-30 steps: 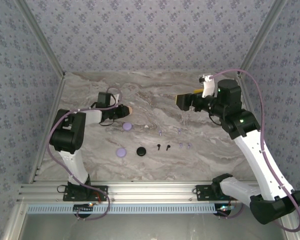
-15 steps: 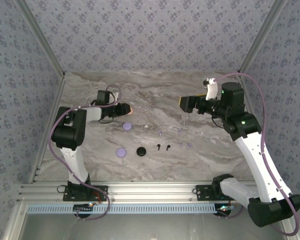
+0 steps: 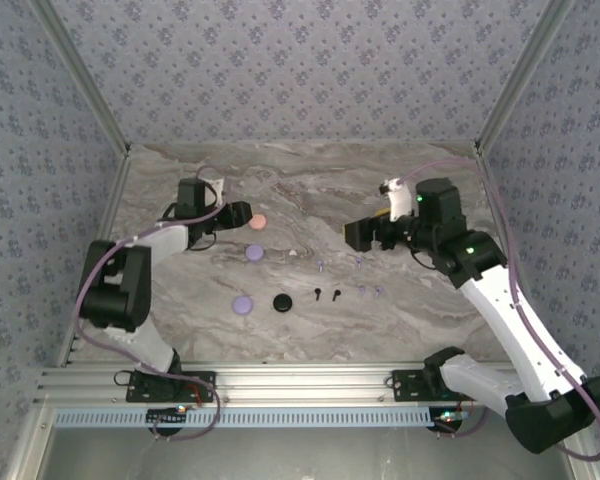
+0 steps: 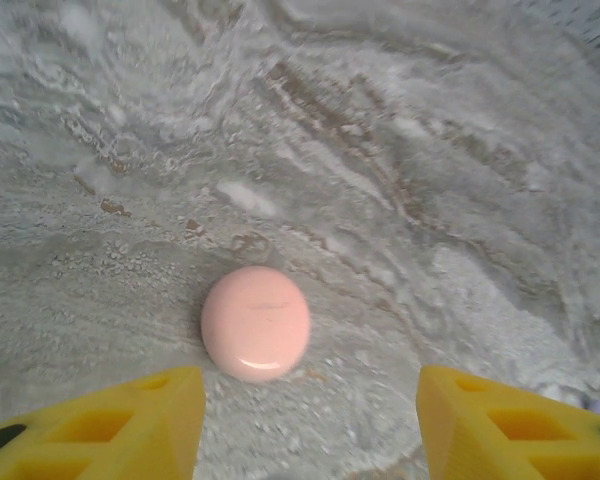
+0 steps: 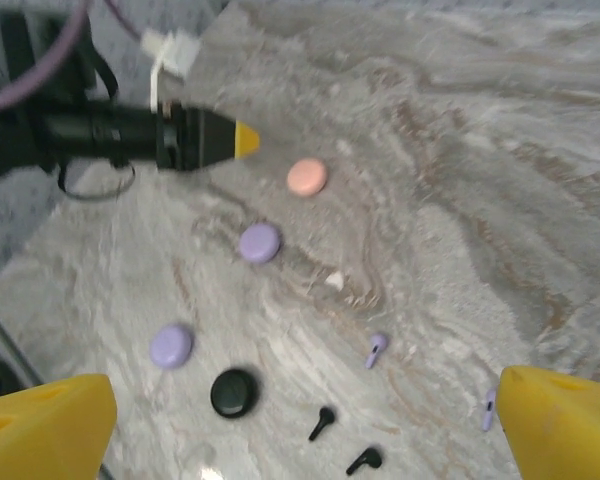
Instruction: Insert wireless bluetooth earbuds into charging case
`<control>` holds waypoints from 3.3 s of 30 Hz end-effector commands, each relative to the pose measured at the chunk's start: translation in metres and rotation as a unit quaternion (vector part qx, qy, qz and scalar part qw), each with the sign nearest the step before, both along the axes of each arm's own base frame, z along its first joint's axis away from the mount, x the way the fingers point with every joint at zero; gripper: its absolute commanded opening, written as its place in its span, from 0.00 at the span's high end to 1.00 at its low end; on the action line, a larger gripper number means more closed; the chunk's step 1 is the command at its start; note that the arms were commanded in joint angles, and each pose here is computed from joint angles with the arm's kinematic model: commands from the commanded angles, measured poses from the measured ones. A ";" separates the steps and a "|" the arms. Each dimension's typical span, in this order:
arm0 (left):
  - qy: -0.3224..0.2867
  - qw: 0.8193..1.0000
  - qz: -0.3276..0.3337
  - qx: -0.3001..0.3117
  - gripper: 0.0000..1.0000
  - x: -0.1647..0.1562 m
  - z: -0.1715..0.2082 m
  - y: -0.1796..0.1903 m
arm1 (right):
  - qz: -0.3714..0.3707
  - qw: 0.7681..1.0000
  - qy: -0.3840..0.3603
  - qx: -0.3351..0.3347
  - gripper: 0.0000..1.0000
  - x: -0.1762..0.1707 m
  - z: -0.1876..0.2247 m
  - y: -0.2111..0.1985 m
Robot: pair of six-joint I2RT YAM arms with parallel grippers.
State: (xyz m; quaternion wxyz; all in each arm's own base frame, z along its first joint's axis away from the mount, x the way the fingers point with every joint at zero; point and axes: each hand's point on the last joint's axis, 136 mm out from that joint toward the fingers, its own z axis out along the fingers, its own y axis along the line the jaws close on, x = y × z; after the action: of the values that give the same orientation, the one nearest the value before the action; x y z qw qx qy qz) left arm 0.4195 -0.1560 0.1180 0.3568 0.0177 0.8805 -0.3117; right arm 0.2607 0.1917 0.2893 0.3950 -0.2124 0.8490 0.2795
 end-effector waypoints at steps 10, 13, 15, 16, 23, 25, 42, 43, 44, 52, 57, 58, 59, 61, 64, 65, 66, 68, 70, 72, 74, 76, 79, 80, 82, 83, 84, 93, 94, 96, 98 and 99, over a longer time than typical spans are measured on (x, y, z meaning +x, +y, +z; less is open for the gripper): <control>-0.183 0.976 0.116 0.023 0.21 -0.067 0.110 0.057 | 0.117 0.972 0.042 -0.201 0.05 -0.026 -0.099 0.085; -0.200 0.969 0.143 0.032 0.16 -0.082 0.117 0.070 | 0.132 0.961 0.067 -0.235 0.07 -0.033 -0.124 0.110; -0.209 0.965 0.152 0.035 0.13 -0.089 0.120 0.075 | 0.138 0.952 0.076 -0.263 0.07 -0.037 -0.141 0.123; -0.211 0.964 0.155 0.039 0.12 -0.092 0.120 0.077 | 0.138 0.947 0.077 -0.278 0.08 -0.037 -0.149 0.128; -0.208 0.963 0.163 0.055 0.10 -0.099 0.117 0.083 | 0.164 0.922 0.091 -0.340 0.07 -0.049 -0.193 0.159; -0.208 0.963 0.165 0.055 0.09 -0.098 0.117 0.084 | 0.166 0.916 0.097 -0.351 0.07 -0.050 -0.203 0.162; -0.202 0.964 0.166 0.056 0.08 -0.097 0.114 0.084 | 0.187 0.895 0.134 -0.381 0.20 -0.060 -0.253 0.172; -0.202 0.963 0.167 0.056 0.08 -0.096 0.114 0.084 | 0.187 0.895 0.135 -0.383 0.21 -0.060 -0.254 0.173; -0.202 0.963 0.167 0.056 0.08 -0.096 0.114 0.084 | 0.186 0.894 0.137 -0.384 0.22 -0.060 -0.256 0.172; -0.201 0.964 0.166 0.056 0.07 -0.095 0.114 0.083 | 0.185 0.889 0.146 -0.393 0.32 -0.059 -0.266 0.173; -0.202 0.964 0.165 0.057 0.07 -0.094 0.116 0.083 | 0.185 0.886 0.149 -0.398 0.37 -0.059 -0.269 0.171; -0.202 0.964 0.166 0.056 0.07 -0.094 0.116 0.083 | 0.185 0.885 0.151 -0.400 0.39 -0.059 -0.270 0.169; -0.203 0.964 0.166 0.055 0.07 -0.094 0.117 0.083 | 0.184 0.885 0.151 -0.401 0.40 -0.059 -0.270 0.169; -0.203 0.964 0.164 0.054 0.07 -0.093 0.117 0.082 | 0.182 0.885 0.150 -0.402 0.45 -0.058 -0.269 0.167; -0.205 0.965 0.156 0.050 0.07 -0.092 0.121 0.079 | 0.173 0.890 0.143 -0.397 0.50 -0.051 -0.261 0.163; -0.207 0.966 0.150 0.047 0.07 -0.092 0.123 0.076 | 0.171 0.893 0.138 -0.394 0.50 -0.049 -0.256 0.161; -0.207 0.967 0.143 0.044 0.07 -0.092 0.126 0.074 | 0.171 0.895 0.132 -0.391 0.50 -0.046 -0.252 0.160; -0.206 0.970 0.126 0.038 0.07 -0.091 0.131 0.067 | 0.165 0.901 0.114 -0.386 0.51 -0.039 -0.238 0.156; -0.208 0.972 0.103 0.026 0.07 -0.091 0.138 0.058 | 0.161 0.907 0.096 -0.377 0.52 -0.031 -0.223 0.150; -0.210 0.975 0.075 0.008 0.07 -0.092 0.146 0.047 | 0.153 0.915 0.073 -0.366 0.52 -0.021 -0.205 0.143; -0.213 0.976 0.037 -0.017 0.08 -0.095 0.156 0.033 | 0.137 0.923 0.045 -0.357 0.53 -0.008 -0.184 0.134; -0.212 0.976 -0.002 -0.042 0.08 -0.099 0.168 0.019 | 0.123 0.930 0.018 -0.346 0.53 0.004 -0.163 0.125; -0.207 0.973 -0.060 -0.080 0.10 -0.107 0.185 -0.001 | 0.102 0.942 -0.030 -0.317 0.53 0.020 -0.127 0.114; -0.206 0.971 -0.077 -0.091 0.11 -0.110 0.191 -0.007 | 0.094 0.947 -0.052 -0.303 0.53 0.026 -0.112 0.112; -0.205 0.967 -0.102 -0.107 0.11 -0.115 0.200 -0.015 | 0.086 0.952 -0.091 -0.278 0.54 0.033 -0.087 0.106; -0.203 0.966 -0.113 -0.114 0.11 -0.117 0.204 -0.020 | 0.084 0.953 -0.115 -0.266 0.53 0.035 -0.073 0.104; -0.199 0.964 -0.124 -0.122 0.11 -0.120 0.207 -0.024 | 0.083 0.954 -0.135 -0.256 0.54 0.036 -0.062 0.102; -0.169 0.938 -0.250 -0.173 0.13 -0.153 0.231 -0.078 | 0.094 0.928 -0.329 -0.146 0.53 0.020 0.030 0.085; -0.171 0.934 -0.260 -0.174 0.13 -0.157 0.234 -0.083 | 0.097 0.923 -0.347 -0.138 0.54 0.015 0.038 0.084; -0.174 0.929 -0.276 -0.175 0.13 -0.163 0.237 -0.091 | 0.095 0.914 -0.371 -0.134 0.53 0.012 0.050 0.080; -0.177 0.923 -0.292 -0.176 0.13 -0.170 0.241 -0.100 | 0.094 0.906 -0.389 -0.139 0.53 0.010 0.058 0.077; -0.176 0.922 -0.296 -0.176 0.13 -0.171 0.241 -0.103 | 0.095 0.903 -0.394 -0.142 0.53 0.009 0.061 0.076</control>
State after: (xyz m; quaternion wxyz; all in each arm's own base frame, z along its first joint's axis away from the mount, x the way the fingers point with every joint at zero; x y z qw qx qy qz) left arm 0.2591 -0.2502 0.3409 0.3957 0.2407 0.7090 -0.5317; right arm 0.2727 0.2660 0.3230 0.5922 -0.4269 0.6769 0.0941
